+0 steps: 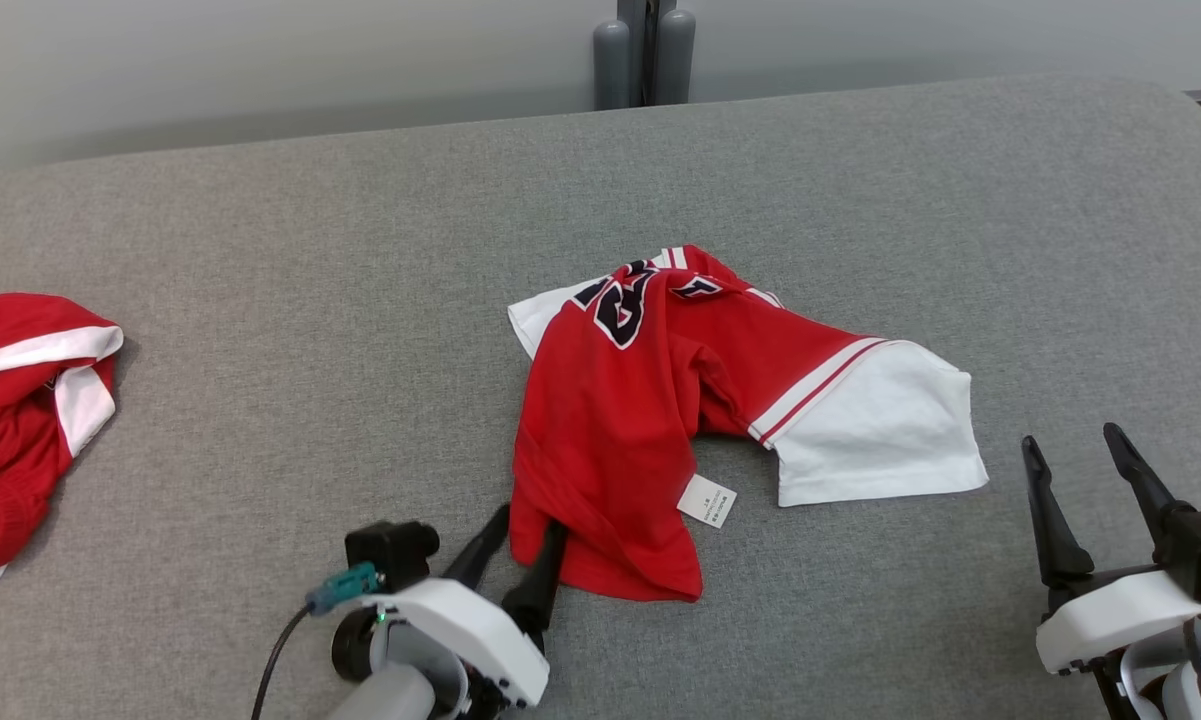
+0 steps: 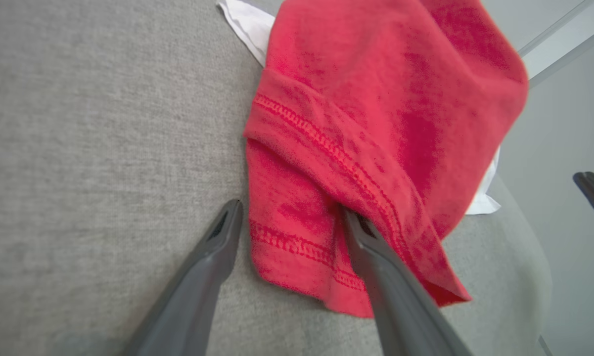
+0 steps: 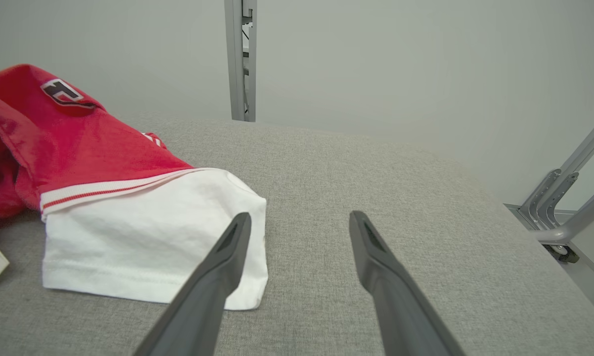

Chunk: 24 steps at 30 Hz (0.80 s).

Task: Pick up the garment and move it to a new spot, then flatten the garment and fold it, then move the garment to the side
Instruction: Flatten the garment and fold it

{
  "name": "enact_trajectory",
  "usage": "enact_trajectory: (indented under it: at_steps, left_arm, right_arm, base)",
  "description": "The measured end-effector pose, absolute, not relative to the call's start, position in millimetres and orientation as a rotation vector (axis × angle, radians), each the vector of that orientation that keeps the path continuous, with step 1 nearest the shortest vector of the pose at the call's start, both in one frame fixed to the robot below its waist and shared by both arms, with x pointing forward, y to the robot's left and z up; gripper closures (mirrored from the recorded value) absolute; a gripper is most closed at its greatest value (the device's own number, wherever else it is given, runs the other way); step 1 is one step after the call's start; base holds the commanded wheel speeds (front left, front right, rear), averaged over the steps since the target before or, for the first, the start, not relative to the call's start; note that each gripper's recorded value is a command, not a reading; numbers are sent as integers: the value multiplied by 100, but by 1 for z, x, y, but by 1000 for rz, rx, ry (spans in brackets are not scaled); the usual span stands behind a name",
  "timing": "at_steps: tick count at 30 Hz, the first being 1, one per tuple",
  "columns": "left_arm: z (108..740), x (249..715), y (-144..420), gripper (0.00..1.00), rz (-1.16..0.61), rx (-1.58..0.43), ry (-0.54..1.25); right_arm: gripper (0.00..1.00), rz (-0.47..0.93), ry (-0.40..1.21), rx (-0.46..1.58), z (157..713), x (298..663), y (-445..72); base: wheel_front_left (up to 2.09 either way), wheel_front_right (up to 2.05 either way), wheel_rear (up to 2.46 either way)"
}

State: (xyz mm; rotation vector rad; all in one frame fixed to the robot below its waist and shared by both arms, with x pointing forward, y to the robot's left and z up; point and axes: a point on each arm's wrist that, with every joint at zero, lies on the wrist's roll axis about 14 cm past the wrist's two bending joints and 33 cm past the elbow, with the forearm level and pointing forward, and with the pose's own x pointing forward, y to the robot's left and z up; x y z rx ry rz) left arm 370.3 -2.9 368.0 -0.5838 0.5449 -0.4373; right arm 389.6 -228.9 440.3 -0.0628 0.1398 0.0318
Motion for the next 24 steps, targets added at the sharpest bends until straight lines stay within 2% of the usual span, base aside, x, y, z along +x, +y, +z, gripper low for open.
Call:
enact_trajectory:
  at_steps: [3,7,14,15,16,20,24]
  left_arm:
    - [376,390,12,100,-386,-559,494]
    - [386,418,79,100,-248,-436,394]
    - [398,431,161,100,-160,-183,325]
    - [398,432,169,54,-148,-157,327]
    - [399,434,175,0,-140,-138,325]
    - [420,447,189,0,-100,-50,256]
    - [443,444,198,0,-12,-43,167]
  right_arm:
    - [0,22,132,-54,442,392,-230]
    - [0,14,127,-39,442,394,-229]
    - [0,56,113,-8,445,398,-205]
    - [0,61,108,-4,446,399,-202]
    - [0,67,102,0,448,401,-199]
    - [0,77,70,26,458,402,-188]
    - [0,84,16,54,475,401,-180]
  base:
    - [0,0,0]
    - [0,0,0]
    - [0,0,0]
    - [0,0,0]
    - [0,0,0]
    - [0,0,0]
    - [0,0,0]
